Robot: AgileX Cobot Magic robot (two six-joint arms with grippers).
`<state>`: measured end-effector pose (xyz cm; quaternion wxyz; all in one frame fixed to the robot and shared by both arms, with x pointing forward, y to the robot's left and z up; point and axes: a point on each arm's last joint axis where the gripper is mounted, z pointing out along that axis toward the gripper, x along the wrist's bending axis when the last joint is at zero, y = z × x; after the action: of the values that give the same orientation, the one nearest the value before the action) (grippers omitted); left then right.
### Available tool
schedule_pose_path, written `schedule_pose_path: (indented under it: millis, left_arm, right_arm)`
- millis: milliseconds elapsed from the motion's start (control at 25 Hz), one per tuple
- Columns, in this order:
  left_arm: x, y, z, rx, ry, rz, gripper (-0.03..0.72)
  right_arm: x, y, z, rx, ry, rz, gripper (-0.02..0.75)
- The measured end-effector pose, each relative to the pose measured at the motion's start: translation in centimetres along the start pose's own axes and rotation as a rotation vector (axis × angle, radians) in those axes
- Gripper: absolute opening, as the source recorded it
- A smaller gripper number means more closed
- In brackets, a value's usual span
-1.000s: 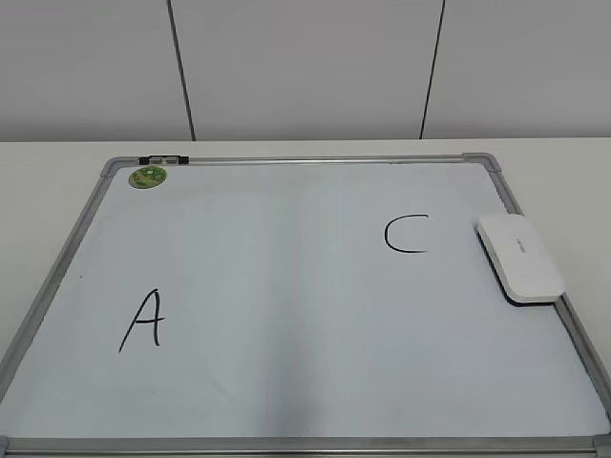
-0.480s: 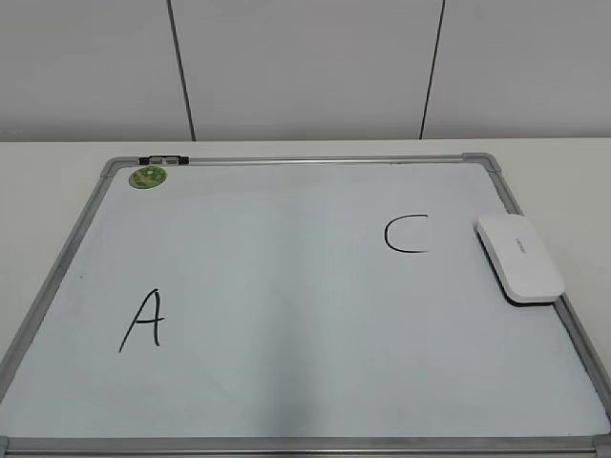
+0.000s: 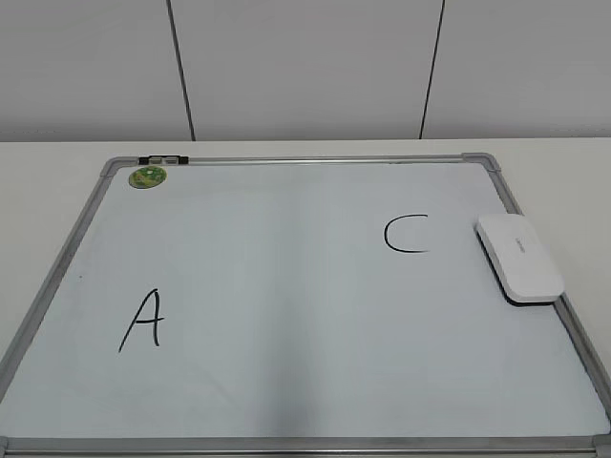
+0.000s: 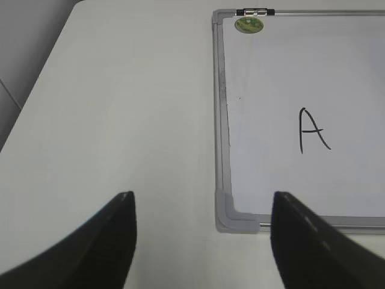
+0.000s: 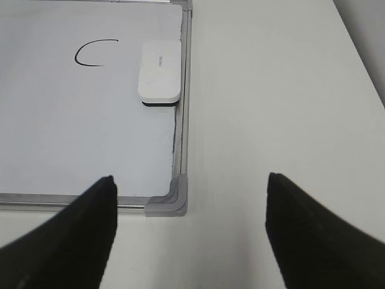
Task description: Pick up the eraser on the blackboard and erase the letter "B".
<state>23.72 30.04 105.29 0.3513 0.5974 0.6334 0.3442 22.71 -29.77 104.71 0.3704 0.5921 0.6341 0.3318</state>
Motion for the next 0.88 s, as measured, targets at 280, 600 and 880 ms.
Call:
schedule_pose_path:
  millis: [280,600,880]
  left_arm:
    - [0.02,-0.27,-0.4,-0.029,0.001,0.001,0.503]
    - [0.02,-0.28,-0.4,-0.029,0.001,0.001,0.503]
    - [0.02,-0.28,-0.4,-0.029,0.001,0.001,0.503]
  right_arm:
    - [0.0,-0.02,0.0,0.002,-0.002,0.001,0.591]
    - [0.0,-0.02,0.0,0.002,-0.002,0.001,0.591]
    - [0.0,-0.02,0.0,0.002,-0.002,0.001,0.591]
